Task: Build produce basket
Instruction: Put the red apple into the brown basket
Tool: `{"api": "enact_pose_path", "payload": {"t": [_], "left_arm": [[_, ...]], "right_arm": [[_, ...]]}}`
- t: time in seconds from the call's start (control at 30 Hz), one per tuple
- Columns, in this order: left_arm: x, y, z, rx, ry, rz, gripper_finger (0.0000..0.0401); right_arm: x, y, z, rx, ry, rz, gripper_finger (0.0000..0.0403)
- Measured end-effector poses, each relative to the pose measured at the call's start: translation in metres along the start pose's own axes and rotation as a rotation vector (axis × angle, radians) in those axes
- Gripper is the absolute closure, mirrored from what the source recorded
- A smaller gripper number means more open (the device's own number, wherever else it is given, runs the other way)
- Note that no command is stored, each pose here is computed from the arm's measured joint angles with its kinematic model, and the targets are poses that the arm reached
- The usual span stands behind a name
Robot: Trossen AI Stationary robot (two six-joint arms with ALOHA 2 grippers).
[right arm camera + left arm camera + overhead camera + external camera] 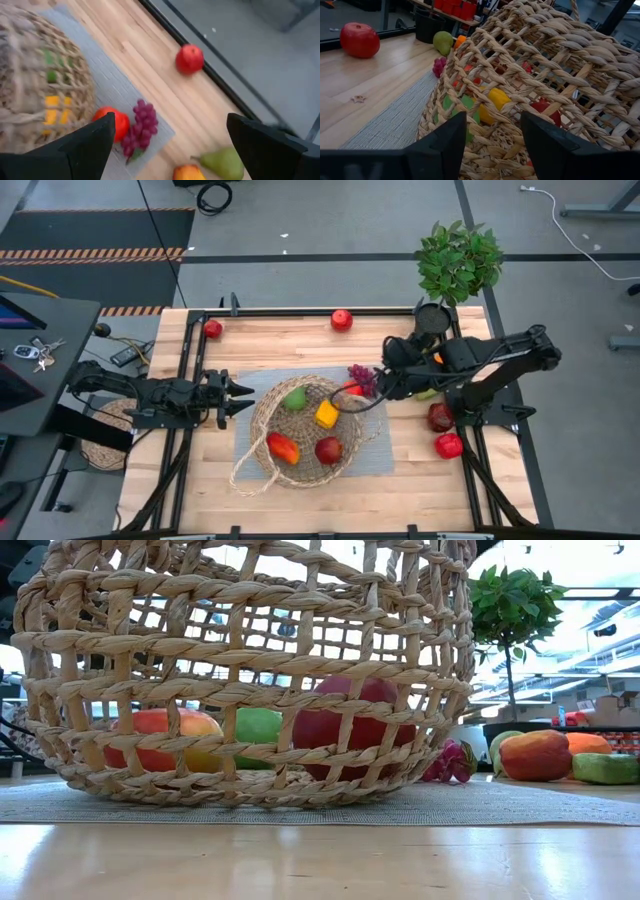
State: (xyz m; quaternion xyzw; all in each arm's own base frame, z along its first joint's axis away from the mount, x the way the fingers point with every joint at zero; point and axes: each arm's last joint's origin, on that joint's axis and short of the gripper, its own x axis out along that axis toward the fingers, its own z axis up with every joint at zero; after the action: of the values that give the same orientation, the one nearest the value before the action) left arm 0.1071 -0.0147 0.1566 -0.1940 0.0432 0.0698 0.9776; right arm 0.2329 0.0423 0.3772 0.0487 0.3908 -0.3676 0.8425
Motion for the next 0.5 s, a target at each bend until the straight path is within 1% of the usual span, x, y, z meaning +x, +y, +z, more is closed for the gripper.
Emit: {"api": "enact_pose_path", "payload": {"t": [0.17,0.37,0.43,0.5], "left_arm": [[0.0,0.0,0.0,0.0,0.0,0.0,0.0207],[0.0,0.0,0.0,0.0,0.0,0.0,0.0205],[0.0,0.0,0.0,0.0,0.0,0.0,0.0207],[0.0,0.0,0.0,-0.001,0.0,0.0,0.0208]], "right_arm": [[0.013,-0.014,-0.026,0.083,0.057,-0.01,0.0018],[0.05,-0.02,-0.061,0.158,0.171,0.05,0.0018],[0.063,-0.024,-0.071,0.179,0.219,0.046,0.0021],[0.074,-0.029,-0.081,0.194,0.258,0.012,0.0024]]}}
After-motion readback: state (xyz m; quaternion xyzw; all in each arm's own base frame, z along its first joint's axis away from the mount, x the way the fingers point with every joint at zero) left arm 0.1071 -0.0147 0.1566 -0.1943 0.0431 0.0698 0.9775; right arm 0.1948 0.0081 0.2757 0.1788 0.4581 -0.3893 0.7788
